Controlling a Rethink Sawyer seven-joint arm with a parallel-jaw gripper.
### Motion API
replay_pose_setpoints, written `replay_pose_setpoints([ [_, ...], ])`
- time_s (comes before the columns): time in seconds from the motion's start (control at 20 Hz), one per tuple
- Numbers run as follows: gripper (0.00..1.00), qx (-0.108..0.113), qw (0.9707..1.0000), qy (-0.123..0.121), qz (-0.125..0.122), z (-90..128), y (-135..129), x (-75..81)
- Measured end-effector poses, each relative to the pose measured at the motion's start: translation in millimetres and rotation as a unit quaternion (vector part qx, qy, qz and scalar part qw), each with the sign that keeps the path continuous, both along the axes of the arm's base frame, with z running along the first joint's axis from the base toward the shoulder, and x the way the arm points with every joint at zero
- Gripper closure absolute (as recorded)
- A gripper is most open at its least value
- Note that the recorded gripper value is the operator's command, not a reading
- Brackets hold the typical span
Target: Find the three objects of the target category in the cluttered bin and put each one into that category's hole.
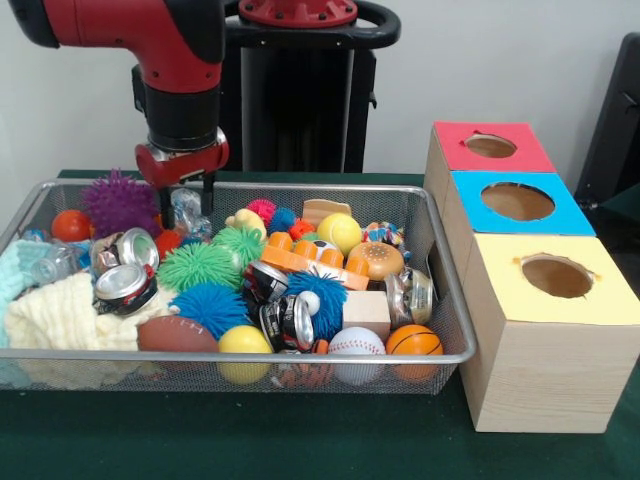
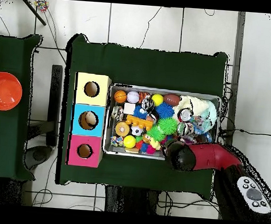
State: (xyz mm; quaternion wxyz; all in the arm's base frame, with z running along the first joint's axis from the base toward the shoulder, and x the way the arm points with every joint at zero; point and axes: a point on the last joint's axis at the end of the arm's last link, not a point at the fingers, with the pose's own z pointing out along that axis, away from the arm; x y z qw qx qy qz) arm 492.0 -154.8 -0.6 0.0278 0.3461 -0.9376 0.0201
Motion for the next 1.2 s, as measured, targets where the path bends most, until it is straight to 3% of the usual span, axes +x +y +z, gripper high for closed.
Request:
replay_pose_setpoints([
  [0.45, 0.00, -0.033, 0.9991, 0.015, 0.023, -0.1, 13.2, -0.4],
  [0.85, 0.00, -0.038, 0.9990, 0.023, -0.012, 3.7, 7.9, -0.9],
  [0.9, 1.00, -0.038, 0.9989, 0.024, -0.017, 4.3, 6.6, -0.7],
  [1.2, 1.00, -0.047, 0.9978, 0.029, -0.037, 7.3, 3.0, -0.4],
])
